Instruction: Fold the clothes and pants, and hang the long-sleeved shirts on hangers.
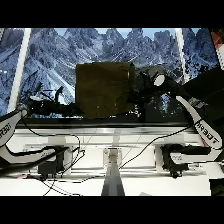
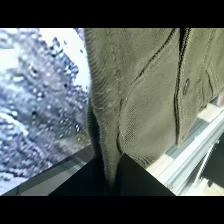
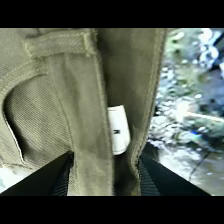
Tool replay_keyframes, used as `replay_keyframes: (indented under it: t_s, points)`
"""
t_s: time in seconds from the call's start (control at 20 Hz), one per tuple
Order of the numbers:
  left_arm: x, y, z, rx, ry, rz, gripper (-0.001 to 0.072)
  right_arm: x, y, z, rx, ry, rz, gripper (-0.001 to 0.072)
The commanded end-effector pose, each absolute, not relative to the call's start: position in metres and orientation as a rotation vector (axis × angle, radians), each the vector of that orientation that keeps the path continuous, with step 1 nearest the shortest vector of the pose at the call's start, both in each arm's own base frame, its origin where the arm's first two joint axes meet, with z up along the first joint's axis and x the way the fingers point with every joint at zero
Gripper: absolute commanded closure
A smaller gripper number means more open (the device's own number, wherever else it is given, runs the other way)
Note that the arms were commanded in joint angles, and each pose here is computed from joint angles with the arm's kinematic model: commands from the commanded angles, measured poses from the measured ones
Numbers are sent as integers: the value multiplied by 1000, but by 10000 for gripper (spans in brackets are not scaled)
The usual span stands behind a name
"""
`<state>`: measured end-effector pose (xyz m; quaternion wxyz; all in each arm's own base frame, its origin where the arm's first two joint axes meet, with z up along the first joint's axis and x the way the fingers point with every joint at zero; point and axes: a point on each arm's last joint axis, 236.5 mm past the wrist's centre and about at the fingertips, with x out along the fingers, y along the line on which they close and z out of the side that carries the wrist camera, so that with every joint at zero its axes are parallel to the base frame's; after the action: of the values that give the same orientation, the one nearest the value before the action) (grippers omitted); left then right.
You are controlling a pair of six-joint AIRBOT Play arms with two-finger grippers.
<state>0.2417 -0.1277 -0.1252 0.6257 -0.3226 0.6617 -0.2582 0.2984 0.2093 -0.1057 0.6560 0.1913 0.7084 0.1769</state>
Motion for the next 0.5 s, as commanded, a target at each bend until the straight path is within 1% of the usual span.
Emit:
replay_keyframes:
  t_s: [0.0, 0.05, 0.1, 0.15, 0.3, 0.45]
  points:
    - [250, -139, -118, -781, 1484, -608, 668, 280, 223, -109, 434, 1677, 431, 265]
    - [249, -144, -117, -775, 1484, -624, 667, 278, 226, -112, 414, 1676, 438, 312]
    - [248, -148, -117, -765, 1490, -636, 668, 280, 228, -112, 398, 1657, 449, 482]
    - [247, -152, -115, -754, 1493, -653, 668, 283, 229, -110, 388, 1645, 462, 681]
    - [266, -153, -92, -683, 1413, -732, 669, 300, 226, -90, 314, 1581, 522, 678]
    - [316, -145, -29, -586, 1219, -772, 668, 336, 218, -40, 202, 1439, 556, 678]
